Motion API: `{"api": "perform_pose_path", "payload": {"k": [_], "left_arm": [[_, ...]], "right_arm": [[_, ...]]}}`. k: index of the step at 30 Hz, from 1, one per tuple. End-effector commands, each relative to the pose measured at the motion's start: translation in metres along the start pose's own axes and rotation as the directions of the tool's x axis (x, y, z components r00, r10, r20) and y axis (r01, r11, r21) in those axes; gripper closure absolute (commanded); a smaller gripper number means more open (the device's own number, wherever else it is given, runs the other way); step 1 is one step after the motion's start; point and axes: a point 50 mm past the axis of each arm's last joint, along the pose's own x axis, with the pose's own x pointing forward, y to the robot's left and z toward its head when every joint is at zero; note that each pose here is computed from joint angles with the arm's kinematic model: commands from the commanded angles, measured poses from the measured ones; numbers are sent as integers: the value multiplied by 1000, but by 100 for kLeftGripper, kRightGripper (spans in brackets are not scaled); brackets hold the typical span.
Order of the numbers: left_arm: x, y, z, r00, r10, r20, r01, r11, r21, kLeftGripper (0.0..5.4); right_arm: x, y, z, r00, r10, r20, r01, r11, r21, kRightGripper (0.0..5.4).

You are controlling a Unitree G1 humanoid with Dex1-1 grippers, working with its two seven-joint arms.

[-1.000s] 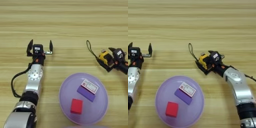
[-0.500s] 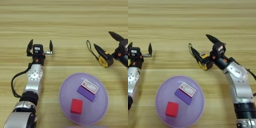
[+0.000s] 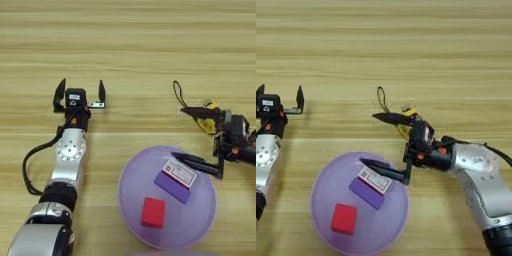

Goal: Move the objects on the table

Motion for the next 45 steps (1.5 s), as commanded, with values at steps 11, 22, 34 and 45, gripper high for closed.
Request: {"api": "perform_pose_path", "payload": {"k": [11,22,34,45], "left_arm": [[4,-4,3,1000,-2,12,2,1000,-3,0],[3,-4,3,1000,-2,16,2,1000,-4,0],[2,-5,4,1000,-3,19,3,1000,-6,0],[2,-7,5,1000,-3,21,4,1000,-7,0]], "right_arm": [[17,29,-28,948,284,-144,-255,948,192,3],[26,30,-43,901,355,-250,-320,932,171,3],[31,35,-46,834,434,-341,-430,898,91,3],[46,37,-43,848,433,-306,-451,892,12,3]]}}
